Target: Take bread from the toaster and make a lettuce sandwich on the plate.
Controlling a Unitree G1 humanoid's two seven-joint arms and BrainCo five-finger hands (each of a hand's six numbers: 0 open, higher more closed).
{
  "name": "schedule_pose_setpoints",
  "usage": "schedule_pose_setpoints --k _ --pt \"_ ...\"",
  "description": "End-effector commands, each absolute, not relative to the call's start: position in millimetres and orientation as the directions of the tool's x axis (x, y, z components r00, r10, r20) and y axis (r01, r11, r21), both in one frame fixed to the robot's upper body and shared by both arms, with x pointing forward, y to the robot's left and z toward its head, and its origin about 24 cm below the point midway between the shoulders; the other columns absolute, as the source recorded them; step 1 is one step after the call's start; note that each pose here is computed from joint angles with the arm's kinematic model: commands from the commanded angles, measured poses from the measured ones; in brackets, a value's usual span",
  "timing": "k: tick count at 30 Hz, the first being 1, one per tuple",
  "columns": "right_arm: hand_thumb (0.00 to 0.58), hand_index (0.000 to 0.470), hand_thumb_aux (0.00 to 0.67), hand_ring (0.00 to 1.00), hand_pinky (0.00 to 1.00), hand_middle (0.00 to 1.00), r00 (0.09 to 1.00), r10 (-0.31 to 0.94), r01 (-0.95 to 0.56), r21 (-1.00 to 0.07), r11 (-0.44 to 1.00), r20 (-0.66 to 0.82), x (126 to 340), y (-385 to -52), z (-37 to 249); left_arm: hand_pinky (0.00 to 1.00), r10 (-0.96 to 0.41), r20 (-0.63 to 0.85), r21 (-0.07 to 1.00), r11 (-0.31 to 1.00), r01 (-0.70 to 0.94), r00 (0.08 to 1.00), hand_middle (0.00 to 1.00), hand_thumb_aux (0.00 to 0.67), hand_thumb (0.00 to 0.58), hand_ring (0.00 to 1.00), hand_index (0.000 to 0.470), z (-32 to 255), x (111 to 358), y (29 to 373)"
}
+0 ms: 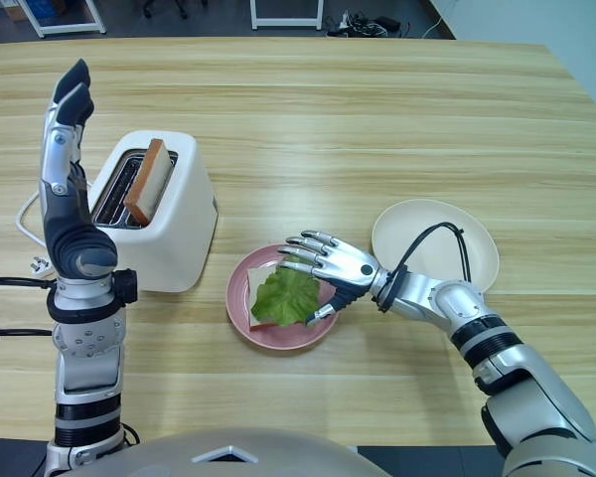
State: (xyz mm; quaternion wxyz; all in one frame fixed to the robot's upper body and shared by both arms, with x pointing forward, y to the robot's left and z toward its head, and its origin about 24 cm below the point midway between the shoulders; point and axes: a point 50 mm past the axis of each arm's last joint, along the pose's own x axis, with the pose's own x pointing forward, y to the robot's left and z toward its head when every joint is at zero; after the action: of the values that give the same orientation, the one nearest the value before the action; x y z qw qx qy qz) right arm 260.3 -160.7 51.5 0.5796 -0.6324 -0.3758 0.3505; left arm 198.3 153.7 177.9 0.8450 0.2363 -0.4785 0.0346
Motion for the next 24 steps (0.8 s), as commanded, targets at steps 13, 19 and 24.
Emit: schedule_pose_setpoints --k 13,19,24 --pt "0.0 0.0 0.0 0.0 0.0 0.0 0.539 0.523 0.445 -0.75 0.489 0.66 250 -220 141 0.0 -0.052 0.6 0.722 0.466 -0.512 0.798 0.0 0.0 0.0 0.0 0.0 171 227 245" --pt "0.0 0.0 0.0 0.0 0.0 0.0 0.301 0.294 0.531 -0.415 0.739 0.907 221 -216 191 0.0 -0.074 0.306 0.896 0.361 -0.26 0.949 0.0 0.0 0.0 0.0 0.0 117 247 239" --pt "0.0 0.0 0.0 0.0 0.0 0.0 0.243 0.299 0.552 -0.385 0.74 0.923 211 -210 202 0.0 -0.119 0.201 0.941 0.299 -0.158 0.972 0.0 0.0 0.0 0.0 0.0 102 243 233"
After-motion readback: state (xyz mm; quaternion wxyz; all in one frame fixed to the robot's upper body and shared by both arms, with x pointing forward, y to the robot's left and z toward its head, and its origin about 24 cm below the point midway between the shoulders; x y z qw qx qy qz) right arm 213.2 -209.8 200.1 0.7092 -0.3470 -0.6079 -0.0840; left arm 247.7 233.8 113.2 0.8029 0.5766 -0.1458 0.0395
